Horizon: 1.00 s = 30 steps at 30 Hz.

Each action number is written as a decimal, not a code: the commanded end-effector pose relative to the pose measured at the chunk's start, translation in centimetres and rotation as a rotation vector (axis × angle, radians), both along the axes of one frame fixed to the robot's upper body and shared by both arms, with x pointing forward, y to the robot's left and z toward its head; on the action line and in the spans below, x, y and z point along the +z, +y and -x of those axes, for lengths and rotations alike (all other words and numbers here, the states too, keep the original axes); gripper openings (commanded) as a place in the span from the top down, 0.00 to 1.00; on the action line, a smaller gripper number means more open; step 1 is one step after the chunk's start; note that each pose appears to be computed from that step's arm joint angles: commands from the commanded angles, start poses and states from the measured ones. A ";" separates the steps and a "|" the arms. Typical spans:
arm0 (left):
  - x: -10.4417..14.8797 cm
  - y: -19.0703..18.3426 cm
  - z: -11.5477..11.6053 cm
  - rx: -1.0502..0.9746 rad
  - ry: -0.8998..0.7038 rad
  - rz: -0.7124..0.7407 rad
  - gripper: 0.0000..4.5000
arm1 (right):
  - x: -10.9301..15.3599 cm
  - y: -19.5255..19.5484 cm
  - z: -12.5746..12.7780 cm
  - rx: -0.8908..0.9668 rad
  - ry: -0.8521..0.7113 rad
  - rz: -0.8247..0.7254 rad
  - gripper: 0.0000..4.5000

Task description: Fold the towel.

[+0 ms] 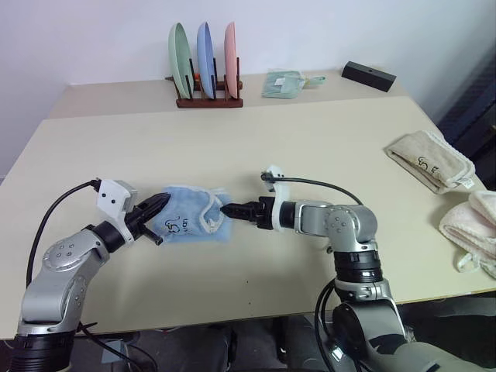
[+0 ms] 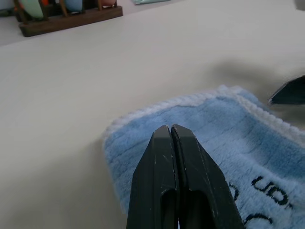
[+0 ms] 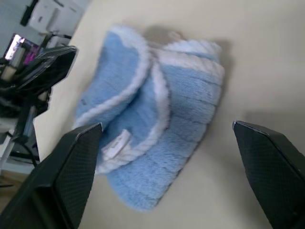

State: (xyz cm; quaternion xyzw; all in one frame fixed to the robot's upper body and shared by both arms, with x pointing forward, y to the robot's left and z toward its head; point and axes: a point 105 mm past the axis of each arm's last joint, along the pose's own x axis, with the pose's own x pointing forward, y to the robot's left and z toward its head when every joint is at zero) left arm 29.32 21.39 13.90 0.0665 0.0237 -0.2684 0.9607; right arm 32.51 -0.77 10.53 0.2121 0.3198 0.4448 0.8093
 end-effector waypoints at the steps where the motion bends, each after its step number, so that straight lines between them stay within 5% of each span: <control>1: 1.3 -0.5 0.1 -0.015 -0.056 -0.010 1.00 | 0.3 1.6 -0.2 0.022 -0.009 -0.001 0.01; 8: 1.5 -0.7 0.5 -0.014 -0.063 -0.004 1.00 | 0.4 4.0 -0.4 0.053 -0.006 -0.013 0.06; 11: 1.5 -0.7 0.7 -0.005 -0.064 -0.002 1.00 | 1.1 4.2 -0.3 0.060 -0.003 -0.054 0.28; 17: 1.4 -0.8 0.9 0.000 -0.062 0.001 1.00 | 1.7 3.7 -0.3 0.043 -0.017 -0.081 0.97; 23: 1.6 -1.3 0.6 -0.007 -0.074 0.011 1.00 | 4.7 -0.6 -1.7 -0.111 -0.078 -0.175 0.99; 30: 1.9 -3.0 -0.6 -0.071 -0.080 0.050 1.00 | 8.8 -16.9 -4.0 -0.682 -0.202 -0.206 0.99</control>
